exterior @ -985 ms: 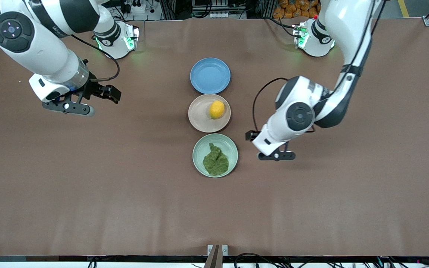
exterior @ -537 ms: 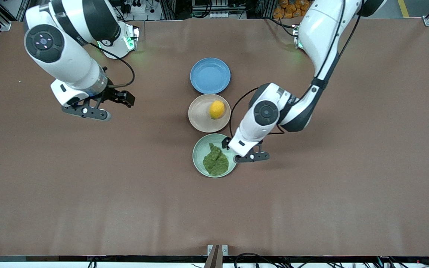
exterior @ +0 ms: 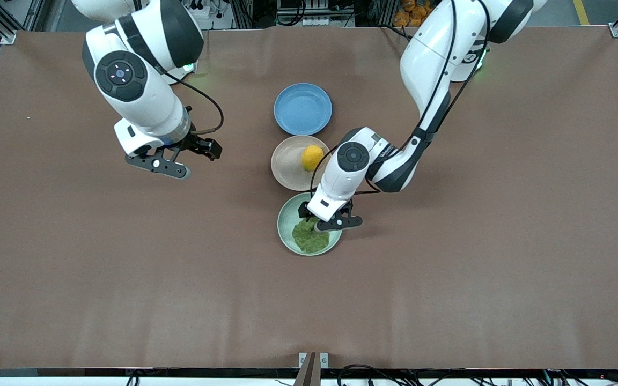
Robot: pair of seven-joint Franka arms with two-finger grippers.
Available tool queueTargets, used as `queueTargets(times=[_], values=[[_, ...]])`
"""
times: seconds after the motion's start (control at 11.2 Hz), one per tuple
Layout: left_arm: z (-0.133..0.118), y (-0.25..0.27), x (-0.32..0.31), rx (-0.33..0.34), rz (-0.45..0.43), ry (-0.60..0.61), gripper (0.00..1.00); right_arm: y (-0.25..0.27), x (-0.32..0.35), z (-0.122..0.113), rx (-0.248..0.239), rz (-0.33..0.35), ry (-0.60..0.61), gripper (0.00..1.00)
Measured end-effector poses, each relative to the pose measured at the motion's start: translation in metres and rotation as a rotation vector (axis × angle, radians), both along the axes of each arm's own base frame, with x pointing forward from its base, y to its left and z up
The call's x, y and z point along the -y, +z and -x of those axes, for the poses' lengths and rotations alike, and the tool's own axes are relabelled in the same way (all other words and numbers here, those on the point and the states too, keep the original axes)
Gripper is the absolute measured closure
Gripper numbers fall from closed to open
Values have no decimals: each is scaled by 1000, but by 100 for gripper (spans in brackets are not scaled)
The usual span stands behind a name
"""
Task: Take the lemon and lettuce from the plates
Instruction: 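Lower the left gripper onto the lettuce leaf on the green plate and grasp it, then lift the lettuce with the left gripper while the right gripper reaches the lemon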
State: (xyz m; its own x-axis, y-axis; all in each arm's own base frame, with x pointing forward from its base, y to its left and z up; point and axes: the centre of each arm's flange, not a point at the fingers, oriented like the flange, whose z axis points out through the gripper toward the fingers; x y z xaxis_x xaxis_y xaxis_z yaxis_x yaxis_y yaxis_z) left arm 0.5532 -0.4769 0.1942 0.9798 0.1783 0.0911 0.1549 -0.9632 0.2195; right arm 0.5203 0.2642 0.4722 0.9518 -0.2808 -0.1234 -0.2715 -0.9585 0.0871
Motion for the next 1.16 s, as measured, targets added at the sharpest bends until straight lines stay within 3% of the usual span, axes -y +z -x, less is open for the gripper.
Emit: queueTargets(times=[0.36,0.72,0.81,1.16], values=[[12,-21,14,60,-38,9,0,-7,-12,3,0,6,-30,0],[12,-22,15,64,-39,10,0,-12,-24,6,1,8,-50,0],[12,-21,15,66,-38,10,5,-12,-24,6,1,9,-52,0],[11,-19,15,72,-37,9,57,-13,-28,8,-1,9,-47,0]])
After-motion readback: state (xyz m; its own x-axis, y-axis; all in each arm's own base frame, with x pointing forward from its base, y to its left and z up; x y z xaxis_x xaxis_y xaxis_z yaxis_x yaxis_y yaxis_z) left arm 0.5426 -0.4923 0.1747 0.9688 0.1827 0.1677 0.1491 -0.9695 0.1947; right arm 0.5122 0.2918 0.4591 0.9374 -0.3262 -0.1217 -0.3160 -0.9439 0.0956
